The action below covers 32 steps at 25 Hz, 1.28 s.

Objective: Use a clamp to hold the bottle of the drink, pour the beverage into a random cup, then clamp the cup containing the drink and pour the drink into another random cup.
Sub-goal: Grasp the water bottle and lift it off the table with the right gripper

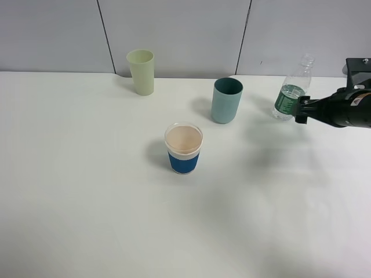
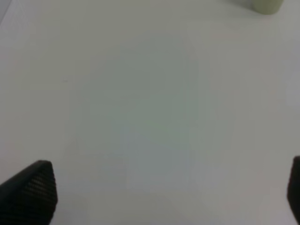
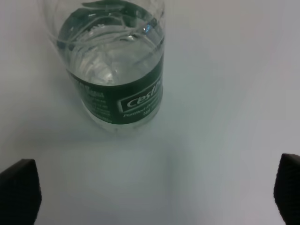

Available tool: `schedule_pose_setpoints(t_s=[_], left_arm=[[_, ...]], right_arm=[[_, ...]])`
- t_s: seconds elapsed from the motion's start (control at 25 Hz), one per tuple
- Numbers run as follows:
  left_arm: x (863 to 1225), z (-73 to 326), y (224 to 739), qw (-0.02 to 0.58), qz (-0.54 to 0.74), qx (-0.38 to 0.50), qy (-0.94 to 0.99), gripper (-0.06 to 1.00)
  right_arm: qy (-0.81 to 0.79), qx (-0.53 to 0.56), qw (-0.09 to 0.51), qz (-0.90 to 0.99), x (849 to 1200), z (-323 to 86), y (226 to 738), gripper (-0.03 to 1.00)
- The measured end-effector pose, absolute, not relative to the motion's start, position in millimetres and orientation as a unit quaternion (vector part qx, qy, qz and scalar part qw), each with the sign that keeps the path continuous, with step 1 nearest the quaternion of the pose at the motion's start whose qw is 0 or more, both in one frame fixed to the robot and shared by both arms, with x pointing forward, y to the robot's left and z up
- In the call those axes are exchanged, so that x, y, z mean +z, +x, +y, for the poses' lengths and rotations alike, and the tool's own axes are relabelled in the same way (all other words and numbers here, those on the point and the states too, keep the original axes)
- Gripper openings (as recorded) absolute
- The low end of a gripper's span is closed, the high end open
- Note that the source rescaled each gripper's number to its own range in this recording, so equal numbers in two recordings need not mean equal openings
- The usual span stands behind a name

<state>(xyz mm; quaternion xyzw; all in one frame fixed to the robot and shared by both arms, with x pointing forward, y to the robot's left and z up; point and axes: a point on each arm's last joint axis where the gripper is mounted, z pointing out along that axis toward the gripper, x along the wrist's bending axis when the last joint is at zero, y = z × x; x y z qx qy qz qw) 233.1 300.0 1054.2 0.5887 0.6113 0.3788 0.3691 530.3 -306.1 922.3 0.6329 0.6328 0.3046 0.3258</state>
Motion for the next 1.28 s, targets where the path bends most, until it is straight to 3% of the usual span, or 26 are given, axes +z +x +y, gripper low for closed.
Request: schedule_pose_setpoints(t_s=[0.44, 1.28], left_arm=[[1054.2, 300.0, 233.1, 0.369, 0.611, 0.379, 0.589, 1.00], [1054.2, 300.0, 233.1, 0.369, 0.611, 0.379, 0.589, 1.00]], right_arm=[[0.619, 0.325, 0.351, 0.623, 892.3, -306.8, 559.4, 1.00], [0.552, 0.358, 0.383, 0.649, 884.4, -301.2, 605.0, 1.00]])
